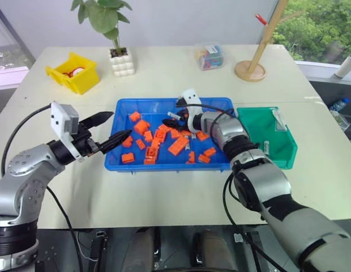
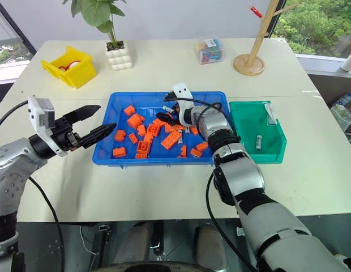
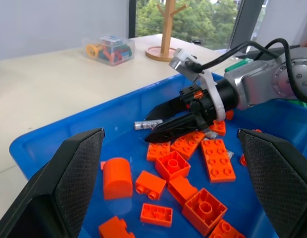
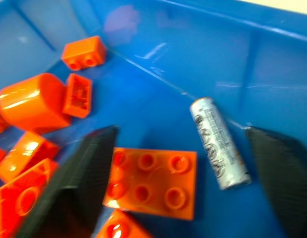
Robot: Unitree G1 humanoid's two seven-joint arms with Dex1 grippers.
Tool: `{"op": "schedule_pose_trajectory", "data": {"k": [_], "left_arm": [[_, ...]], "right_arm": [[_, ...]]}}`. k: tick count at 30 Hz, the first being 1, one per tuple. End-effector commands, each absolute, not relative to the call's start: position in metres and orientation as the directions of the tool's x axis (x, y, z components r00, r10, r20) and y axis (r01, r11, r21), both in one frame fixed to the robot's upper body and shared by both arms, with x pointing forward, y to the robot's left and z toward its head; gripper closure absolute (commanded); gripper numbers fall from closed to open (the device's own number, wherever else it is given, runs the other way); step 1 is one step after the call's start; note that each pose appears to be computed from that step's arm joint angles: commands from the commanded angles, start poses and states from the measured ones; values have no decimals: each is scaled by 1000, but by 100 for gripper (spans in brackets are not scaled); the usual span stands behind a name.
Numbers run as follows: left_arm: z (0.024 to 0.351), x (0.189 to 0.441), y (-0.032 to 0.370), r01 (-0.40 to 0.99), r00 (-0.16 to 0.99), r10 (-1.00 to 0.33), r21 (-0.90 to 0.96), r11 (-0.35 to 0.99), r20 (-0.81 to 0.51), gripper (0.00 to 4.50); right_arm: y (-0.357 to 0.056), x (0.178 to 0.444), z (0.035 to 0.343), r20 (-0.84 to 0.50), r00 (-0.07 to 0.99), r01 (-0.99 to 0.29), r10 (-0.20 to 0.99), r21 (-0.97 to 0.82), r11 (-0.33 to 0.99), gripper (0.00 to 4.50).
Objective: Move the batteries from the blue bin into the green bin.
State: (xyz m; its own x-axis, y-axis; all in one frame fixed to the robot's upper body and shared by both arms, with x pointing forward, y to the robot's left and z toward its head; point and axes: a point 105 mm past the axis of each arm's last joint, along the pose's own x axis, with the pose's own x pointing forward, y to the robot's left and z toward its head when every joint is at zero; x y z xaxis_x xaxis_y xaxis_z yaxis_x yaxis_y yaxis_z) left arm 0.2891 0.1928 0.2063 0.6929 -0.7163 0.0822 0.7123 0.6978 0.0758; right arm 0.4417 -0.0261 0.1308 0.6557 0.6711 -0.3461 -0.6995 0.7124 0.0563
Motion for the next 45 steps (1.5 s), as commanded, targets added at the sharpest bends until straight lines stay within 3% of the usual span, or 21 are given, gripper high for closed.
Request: {"op": "schedule_pose_trajectory", "data": {"k": [1, 5, 19, 22, 26, 42, 45], "left_arm": [[219, 283, 193, 698, 693, -709, 121, 706, 131, 0], [218, 282, 193, 690, 700, -700, 116, 714, 140, 0], [219, 285, 197, 677, 711, -687, 116, 726, 147, 0], [219, 285, 196, 679, 710, -689, 114, 725, 149, 0], [218, 286, 195, 681, 709, -690, 111, 724, 150, 0], [220, 280, 194, 705, 687, -716, 123, 699, 128, 0], [220, 275, 194, 729, 665, -741, 137, 670, 88, 0]], "right_arm": [[-16, 446, 147, -316, 670, -706, 671, 4, 708, 241], [-13, 446, 148, -319, 665, -714, 675, -5, 701, 448], [-15, 447, 170, -267, 662, -732, 701, -28, 681, 448], [-12, 446, 174, -261, 648, -749, 715, -48, 661, 366], [-8, 443, 175, -267, 634, -763, 725, -64, 644, 173], [-6, 435, 140, -420, 567, -813, 708, -147, 563, 173], [-7, 436, 142, -423, 570, -812, 705, -155, 563, 295]]}}
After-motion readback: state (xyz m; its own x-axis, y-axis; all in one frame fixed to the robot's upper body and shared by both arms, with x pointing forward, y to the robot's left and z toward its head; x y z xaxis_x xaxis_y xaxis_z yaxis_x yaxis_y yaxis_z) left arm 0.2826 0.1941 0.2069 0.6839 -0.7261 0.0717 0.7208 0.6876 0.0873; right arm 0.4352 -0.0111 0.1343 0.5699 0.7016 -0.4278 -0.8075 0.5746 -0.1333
